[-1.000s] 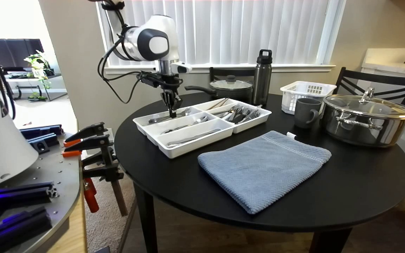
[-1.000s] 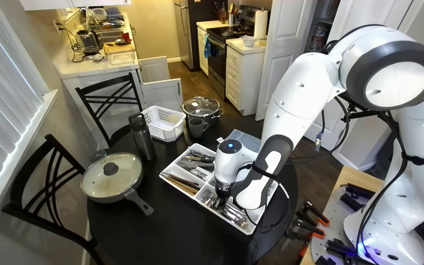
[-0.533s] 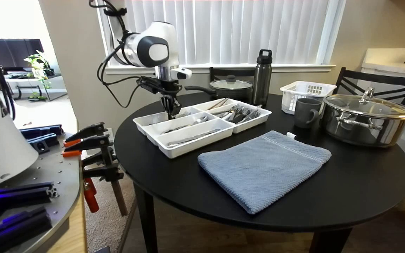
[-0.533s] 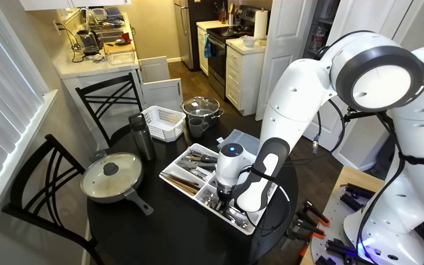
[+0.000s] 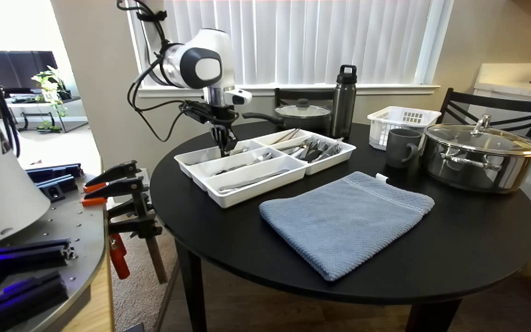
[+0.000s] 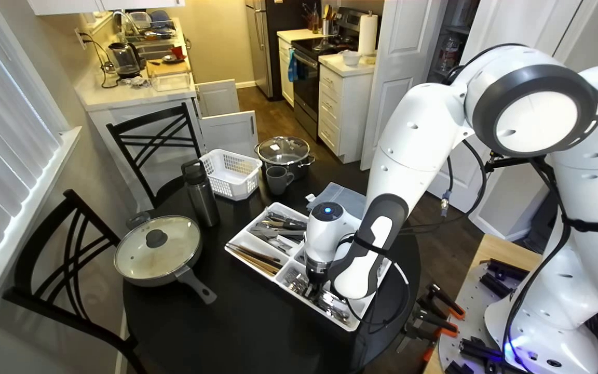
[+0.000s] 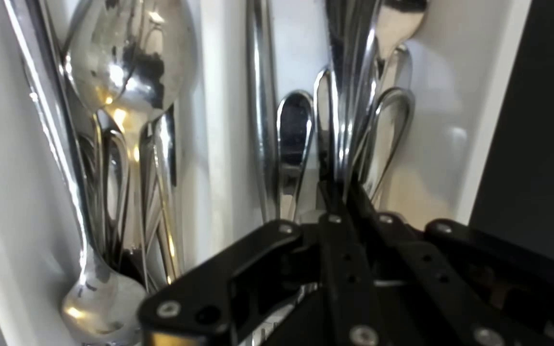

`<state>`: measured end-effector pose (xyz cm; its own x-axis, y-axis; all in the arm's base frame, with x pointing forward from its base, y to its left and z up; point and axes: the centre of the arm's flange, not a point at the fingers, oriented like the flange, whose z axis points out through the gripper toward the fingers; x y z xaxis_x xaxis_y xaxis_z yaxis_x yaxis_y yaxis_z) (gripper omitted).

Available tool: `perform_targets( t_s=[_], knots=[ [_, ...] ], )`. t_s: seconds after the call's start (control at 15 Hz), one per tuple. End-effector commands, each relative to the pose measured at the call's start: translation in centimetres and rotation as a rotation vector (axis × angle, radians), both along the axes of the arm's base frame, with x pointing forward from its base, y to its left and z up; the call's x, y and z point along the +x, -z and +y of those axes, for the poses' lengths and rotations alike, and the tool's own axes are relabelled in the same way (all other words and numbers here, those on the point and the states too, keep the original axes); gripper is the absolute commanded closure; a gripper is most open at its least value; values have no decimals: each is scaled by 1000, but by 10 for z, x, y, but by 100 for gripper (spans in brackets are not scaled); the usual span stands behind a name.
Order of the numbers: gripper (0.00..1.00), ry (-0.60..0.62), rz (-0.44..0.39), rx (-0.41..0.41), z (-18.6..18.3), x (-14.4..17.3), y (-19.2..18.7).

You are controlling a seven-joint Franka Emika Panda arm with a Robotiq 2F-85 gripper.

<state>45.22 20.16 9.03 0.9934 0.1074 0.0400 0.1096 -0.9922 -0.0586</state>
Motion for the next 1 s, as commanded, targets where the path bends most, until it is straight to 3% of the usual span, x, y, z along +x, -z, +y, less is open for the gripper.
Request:
perform_targets(
  t_s=[0.0,0.27,0.33,0.4,0.47,0.67,0.93],
  knots=[
    [98,-8,-14,16,-2,-1,-5],
    [98,-3,-27,14,-2,1,-19],
    [71,-1,-29,16,-2,3,-23],
    [67,-7,-29,18,-1,6,-24],
    [93,-10,-35,19,-1,7,-24],
    [100,-9,-34,31,0,9,-25],
    [100,1,-24,34,-2,8,-22]
  ],
)
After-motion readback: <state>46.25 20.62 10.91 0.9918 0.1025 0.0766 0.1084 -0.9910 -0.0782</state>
